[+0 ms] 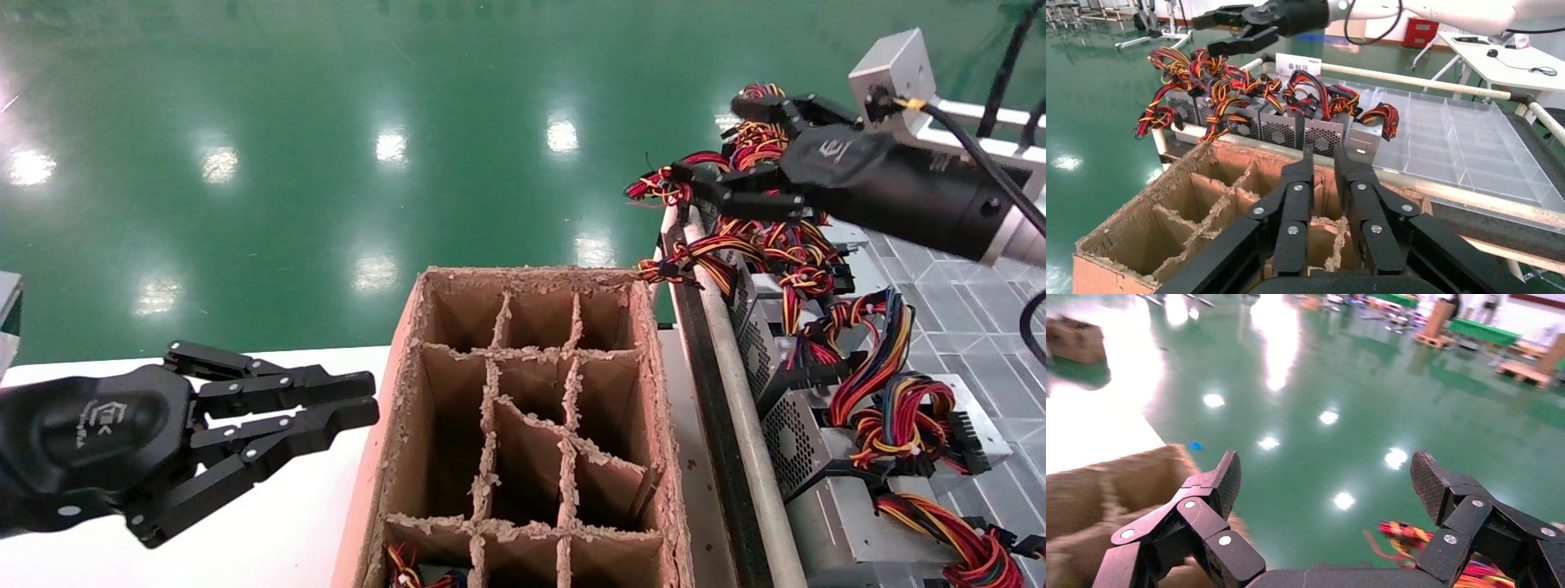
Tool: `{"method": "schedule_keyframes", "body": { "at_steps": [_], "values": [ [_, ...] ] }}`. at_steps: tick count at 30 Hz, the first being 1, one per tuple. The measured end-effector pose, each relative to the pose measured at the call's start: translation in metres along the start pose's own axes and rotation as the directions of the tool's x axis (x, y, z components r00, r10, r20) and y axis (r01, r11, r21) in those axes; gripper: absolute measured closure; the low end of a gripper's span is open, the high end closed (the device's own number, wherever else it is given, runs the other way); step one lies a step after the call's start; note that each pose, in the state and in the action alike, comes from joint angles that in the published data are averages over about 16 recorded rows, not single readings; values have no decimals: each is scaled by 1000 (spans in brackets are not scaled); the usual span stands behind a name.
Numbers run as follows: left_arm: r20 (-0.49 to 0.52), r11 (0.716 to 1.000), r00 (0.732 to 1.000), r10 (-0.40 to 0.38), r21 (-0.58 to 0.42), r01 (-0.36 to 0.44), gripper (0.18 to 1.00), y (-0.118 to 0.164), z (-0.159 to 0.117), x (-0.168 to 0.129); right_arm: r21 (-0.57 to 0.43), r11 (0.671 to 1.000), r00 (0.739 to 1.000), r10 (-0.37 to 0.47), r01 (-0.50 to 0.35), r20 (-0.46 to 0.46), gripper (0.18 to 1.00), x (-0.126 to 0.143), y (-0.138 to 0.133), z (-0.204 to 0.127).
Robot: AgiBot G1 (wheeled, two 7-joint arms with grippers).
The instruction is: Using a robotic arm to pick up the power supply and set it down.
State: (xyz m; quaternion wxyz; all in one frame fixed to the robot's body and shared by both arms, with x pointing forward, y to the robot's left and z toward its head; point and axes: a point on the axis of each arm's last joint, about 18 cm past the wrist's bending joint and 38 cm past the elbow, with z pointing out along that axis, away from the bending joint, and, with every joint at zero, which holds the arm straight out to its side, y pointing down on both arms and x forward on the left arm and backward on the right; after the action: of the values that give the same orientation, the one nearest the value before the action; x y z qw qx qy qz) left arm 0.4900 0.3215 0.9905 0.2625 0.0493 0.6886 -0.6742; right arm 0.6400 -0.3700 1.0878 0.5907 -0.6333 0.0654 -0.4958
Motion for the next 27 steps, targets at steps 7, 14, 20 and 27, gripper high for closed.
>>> {"method": "schedule_keyframes", "body": {
  "at_steps": [7, 14, 20, 27],
  "values": [
    [0, 1000, 1000, 0, 0, 0, 881, 0, 0, 0, 54, 998, 993, 38, -44, 111, 179, -34, -2, -11],
    [0, 1000, 1000, 0, 0, 0, 746, 0, 0, 0, 91, 992, 971, 65, -88, 232, 179, -71, -7, -27],
    [0, 1000, 1000, 0, 0, 0, 601, 0, 0, 0, 106, 987, 937, 80, -123, 341, 179, -104, -12, -44],
    [0, 1000, 1000, 0, 0, 0, 428, 0, 0, 0, 104, 982, 880, 90, -155, 466, 179, -144, -18, -66]
  ]
}}
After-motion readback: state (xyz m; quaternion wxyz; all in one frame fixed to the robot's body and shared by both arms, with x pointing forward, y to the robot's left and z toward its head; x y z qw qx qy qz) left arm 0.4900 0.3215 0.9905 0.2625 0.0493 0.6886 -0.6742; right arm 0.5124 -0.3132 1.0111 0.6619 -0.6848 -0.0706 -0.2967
